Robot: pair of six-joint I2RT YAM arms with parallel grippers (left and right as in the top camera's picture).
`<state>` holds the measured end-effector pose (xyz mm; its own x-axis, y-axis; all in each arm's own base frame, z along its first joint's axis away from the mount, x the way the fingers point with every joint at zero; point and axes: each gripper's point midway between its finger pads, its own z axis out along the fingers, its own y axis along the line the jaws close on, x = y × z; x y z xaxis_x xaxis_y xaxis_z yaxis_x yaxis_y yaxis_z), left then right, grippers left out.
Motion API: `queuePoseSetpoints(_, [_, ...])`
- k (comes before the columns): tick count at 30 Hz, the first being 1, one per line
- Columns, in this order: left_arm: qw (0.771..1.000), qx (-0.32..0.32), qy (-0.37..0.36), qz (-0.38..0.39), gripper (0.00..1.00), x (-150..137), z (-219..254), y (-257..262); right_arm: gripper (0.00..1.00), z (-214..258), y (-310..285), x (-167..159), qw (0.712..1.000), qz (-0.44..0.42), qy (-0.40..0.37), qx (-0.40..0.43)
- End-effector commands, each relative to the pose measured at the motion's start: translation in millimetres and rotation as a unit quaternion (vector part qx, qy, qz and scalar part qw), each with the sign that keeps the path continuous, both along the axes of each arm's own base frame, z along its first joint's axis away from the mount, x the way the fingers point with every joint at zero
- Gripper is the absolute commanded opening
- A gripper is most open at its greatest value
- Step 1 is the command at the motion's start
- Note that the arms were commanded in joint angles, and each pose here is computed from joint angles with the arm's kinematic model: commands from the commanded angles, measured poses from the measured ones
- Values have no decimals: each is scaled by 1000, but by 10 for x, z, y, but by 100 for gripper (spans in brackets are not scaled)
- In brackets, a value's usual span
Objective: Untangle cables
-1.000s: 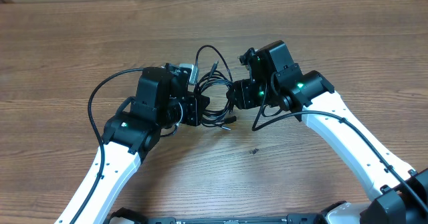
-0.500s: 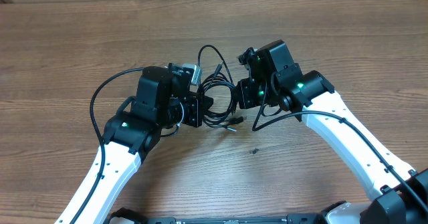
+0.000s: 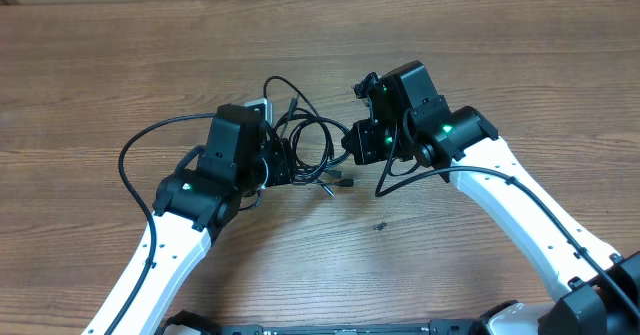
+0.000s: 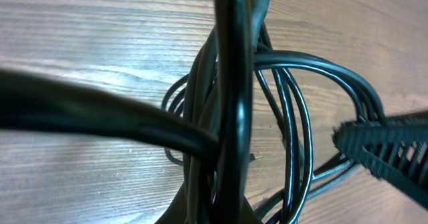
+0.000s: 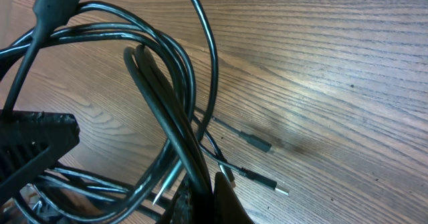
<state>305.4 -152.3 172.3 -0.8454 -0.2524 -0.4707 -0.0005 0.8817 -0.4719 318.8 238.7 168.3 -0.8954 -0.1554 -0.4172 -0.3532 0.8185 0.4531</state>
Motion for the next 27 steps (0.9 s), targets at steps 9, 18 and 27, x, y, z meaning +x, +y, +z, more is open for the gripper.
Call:
queuePoseSetpoints(9, [957,-65,68,275,4,72,-37,403,4,151,-64,88,998,-56,2,13])
queuePoseSetpoints(18, [888,-173,133,405,4,34,-60,380,4,153,-63,90,967,-214,113,74])
queuePoseSetpoints(27, [843,-194,184,467,4,-115,-167,414,4,143,-97,120,902,-361,203,124])
